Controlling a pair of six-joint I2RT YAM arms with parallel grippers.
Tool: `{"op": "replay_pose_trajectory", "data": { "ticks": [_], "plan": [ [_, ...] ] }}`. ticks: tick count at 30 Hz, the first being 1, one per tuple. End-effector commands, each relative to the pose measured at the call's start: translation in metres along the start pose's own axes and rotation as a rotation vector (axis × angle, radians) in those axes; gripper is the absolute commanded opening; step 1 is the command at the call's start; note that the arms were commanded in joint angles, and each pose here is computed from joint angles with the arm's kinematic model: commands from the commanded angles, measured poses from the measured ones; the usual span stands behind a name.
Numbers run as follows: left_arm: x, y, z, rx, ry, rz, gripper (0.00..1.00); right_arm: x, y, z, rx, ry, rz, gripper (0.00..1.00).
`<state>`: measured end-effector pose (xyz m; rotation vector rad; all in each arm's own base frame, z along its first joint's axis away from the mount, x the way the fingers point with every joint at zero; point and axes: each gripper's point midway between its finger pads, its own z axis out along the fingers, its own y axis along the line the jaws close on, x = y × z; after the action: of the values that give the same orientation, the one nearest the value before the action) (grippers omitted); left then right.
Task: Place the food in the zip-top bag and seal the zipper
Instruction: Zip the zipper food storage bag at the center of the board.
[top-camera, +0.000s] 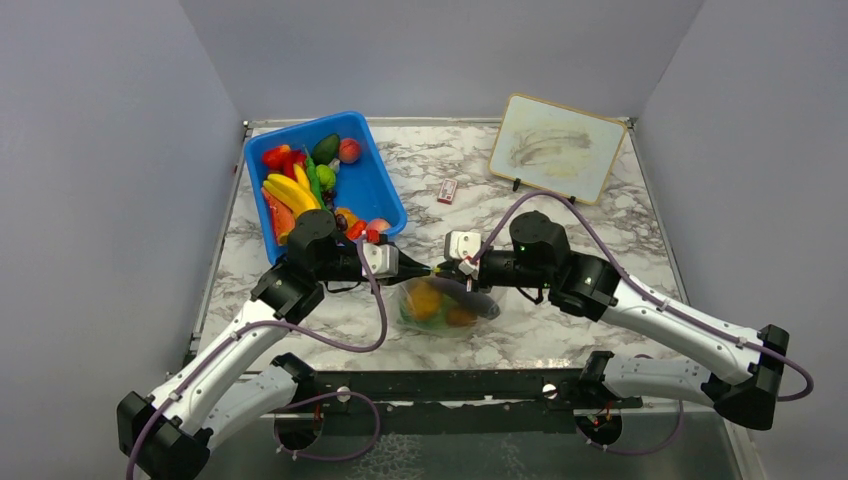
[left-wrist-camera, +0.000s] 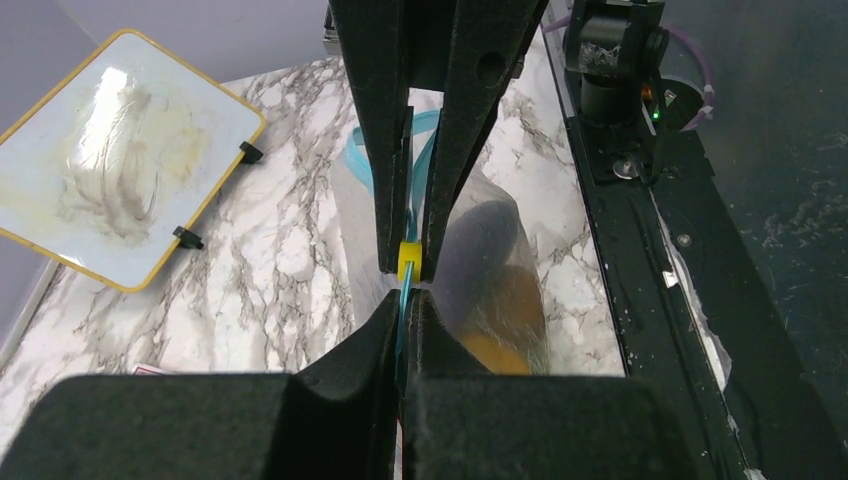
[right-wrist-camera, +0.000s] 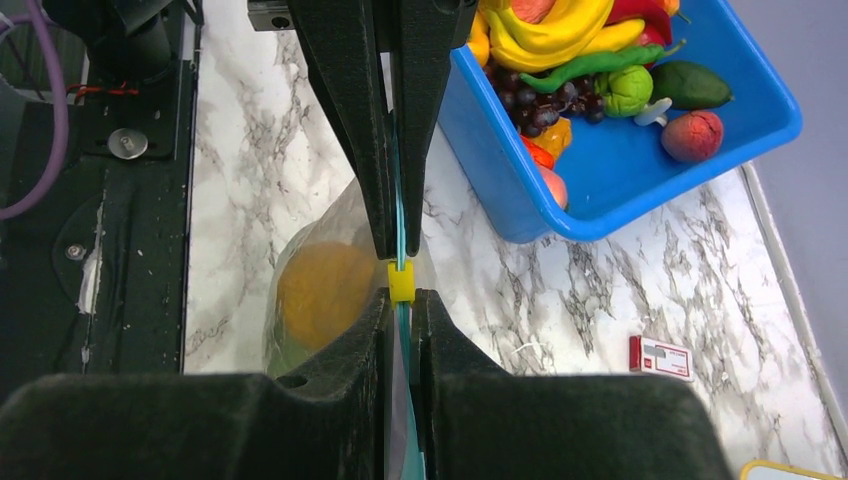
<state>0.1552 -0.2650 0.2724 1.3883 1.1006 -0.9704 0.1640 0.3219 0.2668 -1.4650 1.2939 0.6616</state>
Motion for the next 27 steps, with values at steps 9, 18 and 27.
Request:
{"op": "replay_pose_trajectory", "data": {
  "ticks": [9,18,27],
  "plan": [
    [-0.041,0.018,-0.017,-0.129,-0.033,0.135,0.0,0.019,-0.019,-0.022,0.14,0.105,0.015,0.01],
    [-0.042,0.026,-0.028,-0.215,0.009,0.169,0.0,0.028,-0.032,-0.045,0.232,0.188,0.037,0.01],
    [-0.045,0.037,-0.043,-0.325,0.043,0.193,0.0,0.041,-0.034,-0.07,0.302,0.263,0.079,0.01]
  ]
}}
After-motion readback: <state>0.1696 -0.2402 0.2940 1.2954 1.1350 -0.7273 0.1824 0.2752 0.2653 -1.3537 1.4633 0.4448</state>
